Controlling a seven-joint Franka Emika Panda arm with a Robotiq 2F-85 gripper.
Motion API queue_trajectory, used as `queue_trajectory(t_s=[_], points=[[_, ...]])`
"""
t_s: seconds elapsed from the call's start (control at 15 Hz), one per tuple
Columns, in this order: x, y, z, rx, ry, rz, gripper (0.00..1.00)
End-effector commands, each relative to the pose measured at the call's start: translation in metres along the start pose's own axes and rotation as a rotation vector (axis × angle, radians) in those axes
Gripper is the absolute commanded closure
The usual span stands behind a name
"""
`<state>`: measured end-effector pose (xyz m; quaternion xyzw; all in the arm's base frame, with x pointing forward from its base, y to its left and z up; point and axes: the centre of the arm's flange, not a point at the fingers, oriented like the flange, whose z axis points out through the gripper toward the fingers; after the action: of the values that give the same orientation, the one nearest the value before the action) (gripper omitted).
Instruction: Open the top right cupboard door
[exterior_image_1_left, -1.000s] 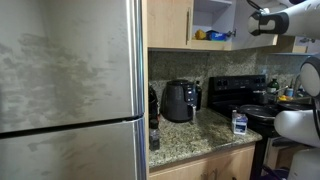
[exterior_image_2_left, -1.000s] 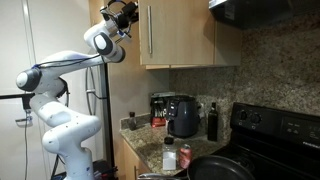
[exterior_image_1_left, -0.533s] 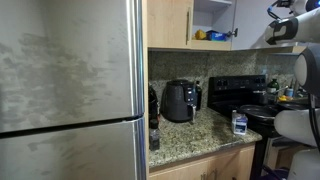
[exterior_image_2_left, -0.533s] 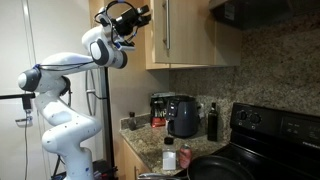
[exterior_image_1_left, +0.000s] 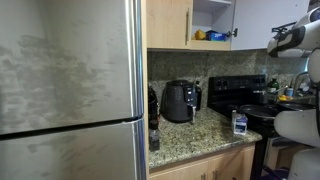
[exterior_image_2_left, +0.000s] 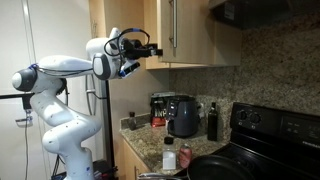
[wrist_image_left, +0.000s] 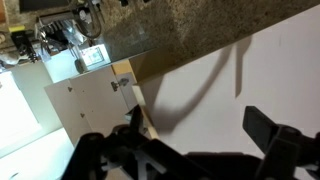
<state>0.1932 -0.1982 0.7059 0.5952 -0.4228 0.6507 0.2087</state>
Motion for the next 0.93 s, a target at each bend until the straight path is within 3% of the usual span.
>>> queue_trajectory(t_s=[0.0, 0.4, 0.53, 0.67, 0.73, 0.87], points=[[-0.041, -0.035, -0.07, 0.107, -0.127, 0.069, 0.0], [-0.076, -0.125, -0.182, 0.336, -0.339, 0.149, 0.0], [-0.093, -0.152, -0.191, 0.437, -0.399, 0.141, 0.0], [-0.099, -0.174, -0.189, 0.493, -0.333, 0.128, 0.0], [-0.098, -0.184, -0.191, 0.586, -0.336, 0.135, 0.0], [-0.089, -0.194, -0.187, 0.694, -0.266, 0.16, 0.0]])
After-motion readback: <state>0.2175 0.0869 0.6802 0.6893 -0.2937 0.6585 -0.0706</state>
